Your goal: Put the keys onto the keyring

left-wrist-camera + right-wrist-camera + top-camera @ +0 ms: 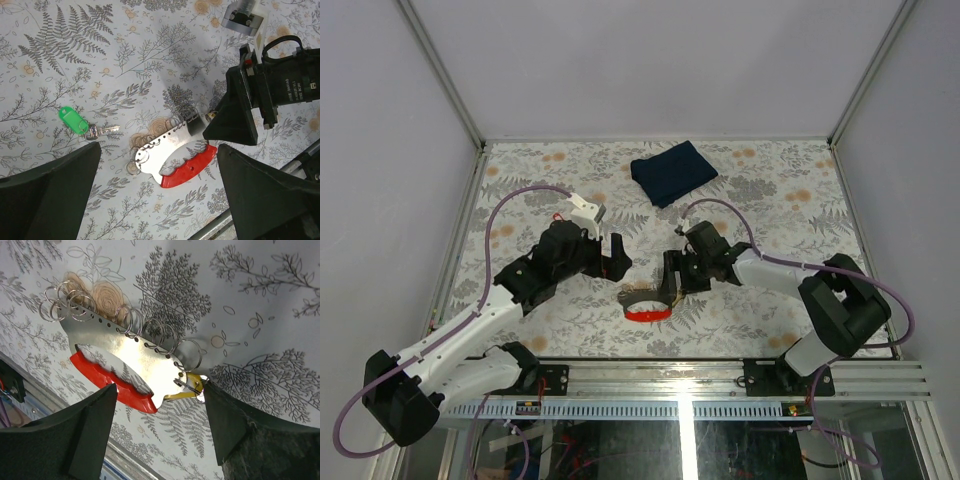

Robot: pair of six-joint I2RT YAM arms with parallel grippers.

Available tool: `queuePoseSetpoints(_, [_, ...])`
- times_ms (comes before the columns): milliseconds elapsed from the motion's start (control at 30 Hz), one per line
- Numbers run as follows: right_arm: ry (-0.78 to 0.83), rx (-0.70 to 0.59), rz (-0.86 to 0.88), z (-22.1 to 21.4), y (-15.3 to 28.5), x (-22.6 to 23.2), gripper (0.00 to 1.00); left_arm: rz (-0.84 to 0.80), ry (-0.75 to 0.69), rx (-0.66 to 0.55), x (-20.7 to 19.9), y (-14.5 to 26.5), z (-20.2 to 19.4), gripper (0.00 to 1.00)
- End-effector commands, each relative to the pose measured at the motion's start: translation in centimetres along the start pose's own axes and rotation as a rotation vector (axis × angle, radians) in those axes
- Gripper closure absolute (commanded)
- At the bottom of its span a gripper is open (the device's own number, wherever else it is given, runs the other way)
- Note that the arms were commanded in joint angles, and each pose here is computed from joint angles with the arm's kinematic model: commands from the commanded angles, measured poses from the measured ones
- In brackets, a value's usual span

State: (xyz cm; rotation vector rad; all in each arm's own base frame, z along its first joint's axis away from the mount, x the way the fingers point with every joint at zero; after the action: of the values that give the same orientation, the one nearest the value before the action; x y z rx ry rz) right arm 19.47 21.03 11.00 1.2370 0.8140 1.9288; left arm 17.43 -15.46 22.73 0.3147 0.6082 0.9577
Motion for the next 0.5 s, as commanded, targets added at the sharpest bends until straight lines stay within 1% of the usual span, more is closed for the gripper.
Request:
queuePoseSetpoints(0, [0.019, 0.053, -0.018, -1.4, 1.7, -0.2, 0.23, 0.006, -0.017, 0.004, 0.3, 0.0, 0.0, 0.00])
queuePoseSetpoints(233, [0.073, -0.046, -0.140, -0.1, 3.8, -0.2, 0.23, 0.011, -0.014, 0.004, 0.3, 0.1, -0.1, 0.00])
queuePoseSetpoints(367, [0.080, -0.113, -0.147, 1.0, 4.4, 0.3, 0.25, 0.012, -0.015, 0.003, 0.3, 0.1, -0.1, 0.00])
queuePoseSetpoints(467, [0.048, -0.127, -0.121, 1.9, 4.1, 0.6, 0.28, 0.011, -0.015, 0.006, 0.3, 0.1, -0.1, 0.00])
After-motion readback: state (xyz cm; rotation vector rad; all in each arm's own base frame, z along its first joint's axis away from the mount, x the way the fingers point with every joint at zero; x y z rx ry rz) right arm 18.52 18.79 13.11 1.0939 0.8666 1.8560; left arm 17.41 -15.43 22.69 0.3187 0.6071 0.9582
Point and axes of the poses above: each gripper's point midway between its finger pads, its own y axis back along the fingers, its own x axis along the line the jaws close on, z = x × y, the point moved 10 cm from there along y, back along the fingers, and after that the axes turned 2 degrees about y, right-handed, at the moved point
